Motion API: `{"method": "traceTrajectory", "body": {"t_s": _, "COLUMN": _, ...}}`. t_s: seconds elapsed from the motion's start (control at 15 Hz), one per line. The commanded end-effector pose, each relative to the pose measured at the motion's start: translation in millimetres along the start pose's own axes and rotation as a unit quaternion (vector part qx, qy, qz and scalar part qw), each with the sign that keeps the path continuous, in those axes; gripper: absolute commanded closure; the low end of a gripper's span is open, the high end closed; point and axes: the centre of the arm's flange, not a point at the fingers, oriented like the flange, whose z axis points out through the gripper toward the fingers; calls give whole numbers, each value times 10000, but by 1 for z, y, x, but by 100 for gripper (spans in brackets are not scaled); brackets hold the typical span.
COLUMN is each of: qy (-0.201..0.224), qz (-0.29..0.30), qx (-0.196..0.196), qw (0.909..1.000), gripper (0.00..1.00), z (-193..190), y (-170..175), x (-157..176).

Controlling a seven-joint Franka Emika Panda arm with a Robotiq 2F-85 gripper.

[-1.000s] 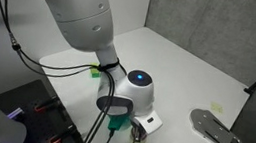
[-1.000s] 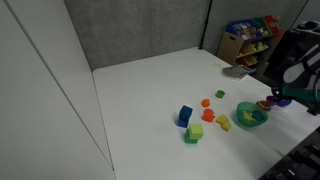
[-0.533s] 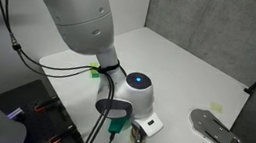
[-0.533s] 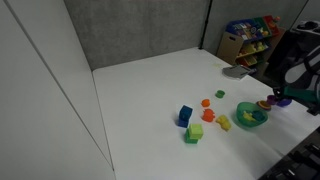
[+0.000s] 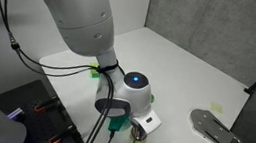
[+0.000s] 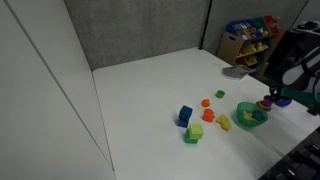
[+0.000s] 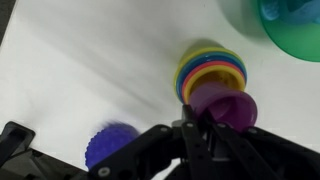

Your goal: Put the purple bowl in the yellow bowl

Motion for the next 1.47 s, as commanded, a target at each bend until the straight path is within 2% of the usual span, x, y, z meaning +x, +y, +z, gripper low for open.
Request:
{"method": "traceTrajectory", "body": {"t_s": 0.0, "qy": 27, "qz": -76, "qx": 85, "qw": 9999, "gripper": 95, "z": 7, "y": 8, "x": -3}}
{"method": "traceTrajectory", "body": {"t_s": 0.07, "qy": 8, "qz": -82, "qx": 86, "qw": 9999, "gripper": 95, "z": 8, "y": 9, "x": -4}}
{"method": "traceTrajectory", "body": {"t_s": 0.13, "qy": -32, "qz": -89, "qx": 103, "qw": 9999, "gripper": 66, "z": 10, "y": 9, "x": -5}}
{"method": "traceTrajectory", "body": {"t_s": 0.27, "qy": -71, "qz": -113, "qx": 132, "qw": 9998, "gripper": 58, "z": 11, "y": 9, "x": -7}}
{"method": "traceTrajectory", "body": {"t_s": 0.73, "qy": -163, "qz": -263, "qx": 375, "qw": 9988, "gripper": 2, "z": -3, "y": -6, "x": -12}}
{"method": "traceTrajectory", "body": {"t_s": 1.07, "qy": -331, "qz": -407, "qx": 550, "qw": 9971, "gripper": 0, "z": -28, "y": -39, "x": -14}}
{"method": "traceTrajectory", "body": {"t_s": 1.4, "qy": -527, "qz": -856, "qx": 716, "qw": 9924, "gripper": 0, "z": -75, "y": -73, "x": -25}}
